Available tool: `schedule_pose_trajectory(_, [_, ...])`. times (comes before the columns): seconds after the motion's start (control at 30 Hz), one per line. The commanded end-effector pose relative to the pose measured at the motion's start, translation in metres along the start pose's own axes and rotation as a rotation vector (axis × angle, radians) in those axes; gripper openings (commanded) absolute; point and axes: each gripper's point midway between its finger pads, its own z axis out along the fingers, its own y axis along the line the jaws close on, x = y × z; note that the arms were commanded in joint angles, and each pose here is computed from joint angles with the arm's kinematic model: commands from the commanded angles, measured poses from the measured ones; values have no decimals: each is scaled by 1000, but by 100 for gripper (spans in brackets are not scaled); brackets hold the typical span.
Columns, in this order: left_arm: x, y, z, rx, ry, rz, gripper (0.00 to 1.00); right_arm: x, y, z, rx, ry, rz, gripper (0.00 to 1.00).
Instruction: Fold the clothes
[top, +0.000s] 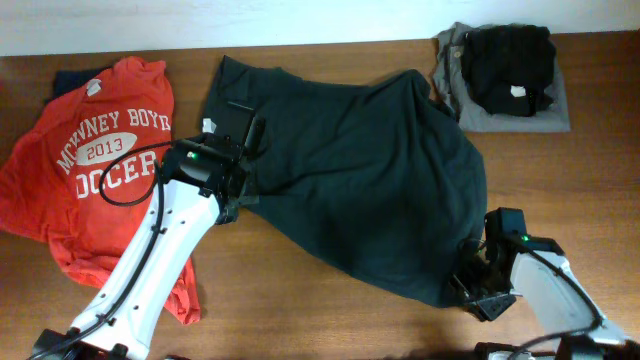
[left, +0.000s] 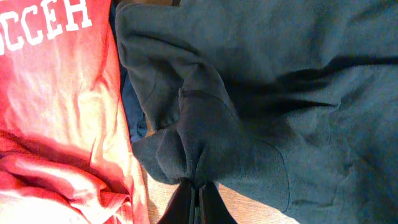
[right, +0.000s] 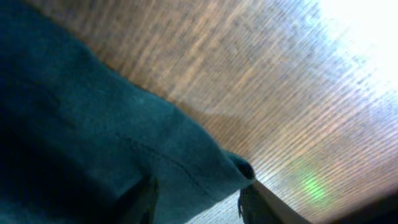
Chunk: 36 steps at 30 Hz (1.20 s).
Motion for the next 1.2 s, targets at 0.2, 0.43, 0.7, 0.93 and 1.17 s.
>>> schedule_pose_trajectory(0.2, [1,2,4,-6,13,9,1,-5,-7,19,71,28,1,4])
schedule_pose_trajectory(0.43, [11,1,1,13,51,17,1,-30,37,-69,-32,-82,-123,4])
schedule_pose_trajectory(0.7, [10,7,-19,34,-1,24,1,-53,49,-191,-133,-333,-243,4])
schedule_pose_trajectory(0.93, [13,21,-49,55,-74,24,1,-69,-7,-243,-96,-373,-205,4])
schedule_pose_trajectory(1.17, [21,39,-89,93,-184,-12,1,-66,-32,-260,-159,-421,-156,4])
